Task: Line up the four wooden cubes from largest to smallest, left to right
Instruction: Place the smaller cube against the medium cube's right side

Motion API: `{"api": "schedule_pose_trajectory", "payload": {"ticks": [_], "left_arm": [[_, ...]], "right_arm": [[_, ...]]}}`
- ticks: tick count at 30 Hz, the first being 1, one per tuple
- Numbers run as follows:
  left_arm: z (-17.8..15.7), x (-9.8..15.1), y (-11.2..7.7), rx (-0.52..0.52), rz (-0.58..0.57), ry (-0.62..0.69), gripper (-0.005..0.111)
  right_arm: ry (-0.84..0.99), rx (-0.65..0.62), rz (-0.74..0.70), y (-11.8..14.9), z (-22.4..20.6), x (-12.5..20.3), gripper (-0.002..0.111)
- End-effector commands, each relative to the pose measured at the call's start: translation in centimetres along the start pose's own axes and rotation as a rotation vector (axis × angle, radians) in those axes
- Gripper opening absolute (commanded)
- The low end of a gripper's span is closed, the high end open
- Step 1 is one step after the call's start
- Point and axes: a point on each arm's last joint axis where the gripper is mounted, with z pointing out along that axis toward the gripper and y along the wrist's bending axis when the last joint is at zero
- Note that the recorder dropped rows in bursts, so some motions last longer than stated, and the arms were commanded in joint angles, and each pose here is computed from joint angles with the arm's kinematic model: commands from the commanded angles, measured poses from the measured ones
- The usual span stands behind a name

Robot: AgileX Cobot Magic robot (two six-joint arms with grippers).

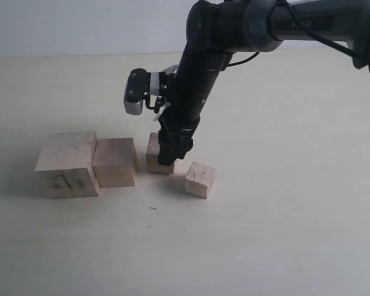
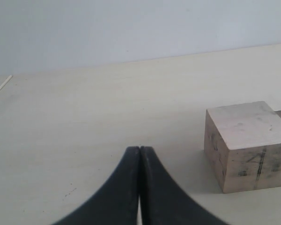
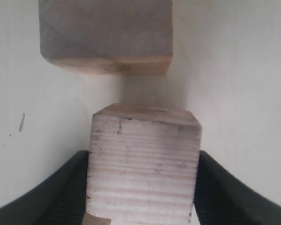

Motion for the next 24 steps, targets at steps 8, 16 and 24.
{"api": "schedule_pose_trajectory", "payload": {"ticks": [8,16,24], "left_arm": [[-0.1,-0.1,0.0,-0.005,0.001,-0.013,0.0],[-0.1,-0.1,0.0,-0.005,0.001,-0.013,0.0],[-0.1,-0.1,0.0,-0.005,0.001,-0.013,0.0]], "right_arm": [[-0.013,-0.013,-0.117,0.3,-0.2,-0.4,0.0],[0.031,0.016,-0.177,1.3,0.5,-1.6,0.0],[0.014,0.053,-0.118,1.0,-0.1,-2.4,0.0]]}}
